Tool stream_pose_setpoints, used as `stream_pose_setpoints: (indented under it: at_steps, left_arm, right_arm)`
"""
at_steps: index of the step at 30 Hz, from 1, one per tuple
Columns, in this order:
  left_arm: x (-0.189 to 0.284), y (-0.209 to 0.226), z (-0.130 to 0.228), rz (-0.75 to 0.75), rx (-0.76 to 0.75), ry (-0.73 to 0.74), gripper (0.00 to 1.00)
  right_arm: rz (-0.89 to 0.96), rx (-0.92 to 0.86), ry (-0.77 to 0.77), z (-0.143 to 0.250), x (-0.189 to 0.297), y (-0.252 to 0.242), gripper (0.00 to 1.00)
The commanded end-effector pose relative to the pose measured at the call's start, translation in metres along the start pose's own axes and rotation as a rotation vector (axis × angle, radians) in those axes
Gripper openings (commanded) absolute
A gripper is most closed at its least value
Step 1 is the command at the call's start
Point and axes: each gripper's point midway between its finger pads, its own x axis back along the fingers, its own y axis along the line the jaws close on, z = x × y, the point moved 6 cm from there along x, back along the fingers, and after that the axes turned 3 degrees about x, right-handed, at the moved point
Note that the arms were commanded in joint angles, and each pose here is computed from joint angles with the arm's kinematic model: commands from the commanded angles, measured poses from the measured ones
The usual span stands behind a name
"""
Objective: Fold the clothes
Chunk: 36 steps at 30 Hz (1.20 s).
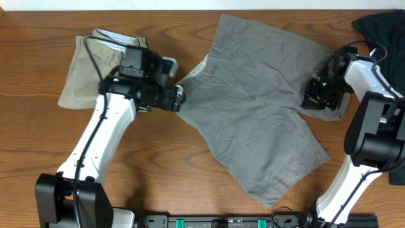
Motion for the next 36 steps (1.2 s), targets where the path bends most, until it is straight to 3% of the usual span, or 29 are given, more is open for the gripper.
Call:
stream_pose_setpoints:
  at_steps: [1,4,13,18,21,22,26,36]
  left_arm:
    - [-0.028,0.007,0.012,-0.094,-0.096,0.098,0.79]
    - [-0.052,0.018,0.016,-0.140,-0.088,0.147,0.77]
    - [-0.104,0.040,0.030,-0.162,-0.012,0.237,0.78]
    - [-0.120,0.054,0.047,-0.241,0.037,0.323,0.43]
    - [-0.126,0.058,0.062,-0.255,0.054,0.396,0.09]
    - [-0.127,0.060,0.067,-0.271,0.077,0.421,0.06]
    - [-0.120,0.065,0.082,-0.357,0.157,0.498,0.06]
    - [-0.092,0.055,0.114,-0.382,0.288,0.702,0.06]
  right_arm:
    - [-0.120,0.057,-0.027,0.004,0.018,0.018,0.08]
    - [-0.127,0.080,-0.086,0.005,0.039,0.025,0.10]
    - [-0.196,0.177,-0.201,0.023,0.092,0.061,0.31]
    - [-0.186,0.222,-0.173,0.031,0.084,0.078,0.31]
    - [-0.155,0.249,-0.178,0.032,0.080,0.084,0.32]
    - [-0.138,0.255,-0.184,0.032,0.079,0.085,0.34]
    - [-0.056,0.208,-0.209,0.028,0.074,0.081,0.36]
    - [0.020,0.019,-0.358,0.008,0.036,0.056,0.33]
